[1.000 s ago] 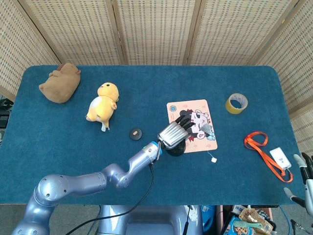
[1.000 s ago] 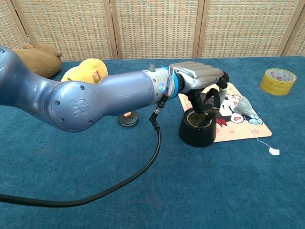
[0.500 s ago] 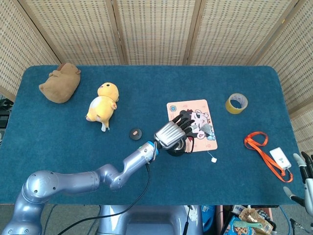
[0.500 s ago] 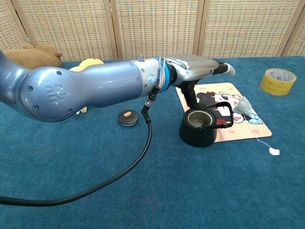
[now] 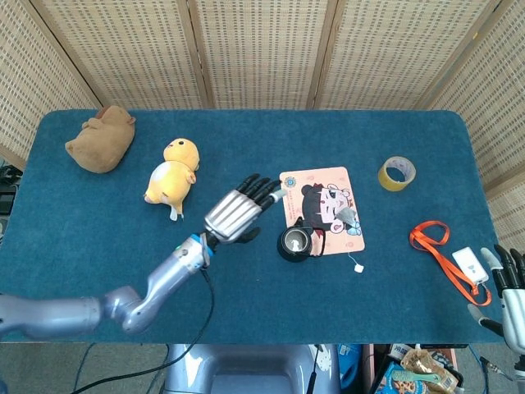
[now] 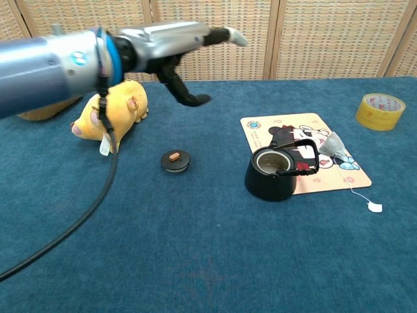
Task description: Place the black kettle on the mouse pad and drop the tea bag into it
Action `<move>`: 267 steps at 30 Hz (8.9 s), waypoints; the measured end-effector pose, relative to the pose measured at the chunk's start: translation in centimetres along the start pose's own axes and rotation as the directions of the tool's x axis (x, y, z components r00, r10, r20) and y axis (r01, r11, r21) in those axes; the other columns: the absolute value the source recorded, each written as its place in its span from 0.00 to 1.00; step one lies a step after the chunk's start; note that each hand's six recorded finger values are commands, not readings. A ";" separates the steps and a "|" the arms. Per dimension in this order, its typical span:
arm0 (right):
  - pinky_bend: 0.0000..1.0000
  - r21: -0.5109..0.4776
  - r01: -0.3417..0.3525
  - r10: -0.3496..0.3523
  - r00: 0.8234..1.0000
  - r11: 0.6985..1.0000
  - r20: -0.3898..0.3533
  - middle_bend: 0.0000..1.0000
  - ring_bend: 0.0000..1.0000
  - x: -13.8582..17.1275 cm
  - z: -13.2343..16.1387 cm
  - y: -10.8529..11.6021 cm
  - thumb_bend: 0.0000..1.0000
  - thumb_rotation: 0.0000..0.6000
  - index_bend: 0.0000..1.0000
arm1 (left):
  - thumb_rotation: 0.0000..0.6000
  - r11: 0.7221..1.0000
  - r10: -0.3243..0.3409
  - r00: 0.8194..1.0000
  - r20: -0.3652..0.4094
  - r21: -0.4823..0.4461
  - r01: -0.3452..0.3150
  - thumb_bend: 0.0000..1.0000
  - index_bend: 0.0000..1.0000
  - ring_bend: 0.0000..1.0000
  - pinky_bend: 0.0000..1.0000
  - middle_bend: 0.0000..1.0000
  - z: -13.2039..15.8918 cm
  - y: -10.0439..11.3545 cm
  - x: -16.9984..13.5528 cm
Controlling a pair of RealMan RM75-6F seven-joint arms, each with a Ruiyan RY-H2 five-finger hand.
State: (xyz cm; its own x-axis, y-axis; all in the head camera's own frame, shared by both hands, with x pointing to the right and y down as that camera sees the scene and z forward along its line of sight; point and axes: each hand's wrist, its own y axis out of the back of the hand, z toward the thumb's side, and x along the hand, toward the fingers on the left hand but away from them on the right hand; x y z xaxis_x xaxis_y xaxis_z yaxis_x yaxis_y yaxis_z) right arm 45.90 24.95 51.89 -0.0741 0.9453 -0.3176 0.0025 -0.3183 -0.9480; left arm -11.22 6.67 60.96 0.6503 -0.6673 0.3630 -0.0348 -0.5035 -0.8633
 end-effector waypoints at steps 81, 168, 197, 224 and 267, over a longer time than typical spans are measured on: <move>1.00 0.134 -0.397 0.417 0.825 0.908 -0.382 0.93 0.99 -13.8 15.9 -11.1 0.30 1.00 0.58 | 1.00 0.992 0.118 0.879 -0.463 0.022 -0.122 0.39 0.00 0.00 0.00 0.00 -12.4 2.9 -26.2; 1.00 0.223 -0.494 0.538 0.811 0.840 -0.229 0.92 1.00 -13.0 16.6 -17.1 0.44 1.00 0.58 | 1.00 0.995 0.073 0.893 -0.444 -0.026 -0.094 0.39 0.00 0.00 0.00 0.00 -13.3 1.3 -26.4; 1.00 0.233 -0.500 0.546 0.810 0.834 -0.216 0.92 1.00 -13.6 16.6 -17.1 0.57 1.00 0.58 | 1.00 0.995 0.069 0.893 -0.444 -0.037 -0.096 0.39 0.00 0.00 0.00 0.00 -13.4 1.0 -26.7; 1.00 0.141 -0.480 0.500 0.840 0.866 -0.210 0.93 1.00 -14.0 15.8 -16.2 0.67 1.00 0.64 | 1.00 0.993 0.083 0.890 -0.449 -0.034 -0.110 0.39 0.00 0.00 0.00 0.00 -13.3 1.4 -26.9; 1.00 -0.268 -0.337 0.226 0.900 0.903 -0.373 0.94 1.00 -17.2 18.4 -2.4 0.68 1.00 0.69 | 1.00 0.995 0.065 0.886 -0.458 -0.038 -0.093 0.39 0.00 0.00 0.00 0.00 -12.7 1.6 -27.8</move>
State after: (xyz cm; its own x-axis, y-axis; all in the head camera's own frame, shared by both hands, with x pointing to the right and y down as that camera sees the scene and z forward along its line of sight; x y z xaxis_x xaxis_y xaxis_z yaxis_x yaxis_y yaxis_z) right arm 28.84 8.14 59.98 0.3055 0.8054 -0.5079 0.2941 -0.5872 -0.7541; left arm -39.03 17.46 53.94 0.2263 -0.8760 0.4260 -0.1236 -0.4596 -0.8795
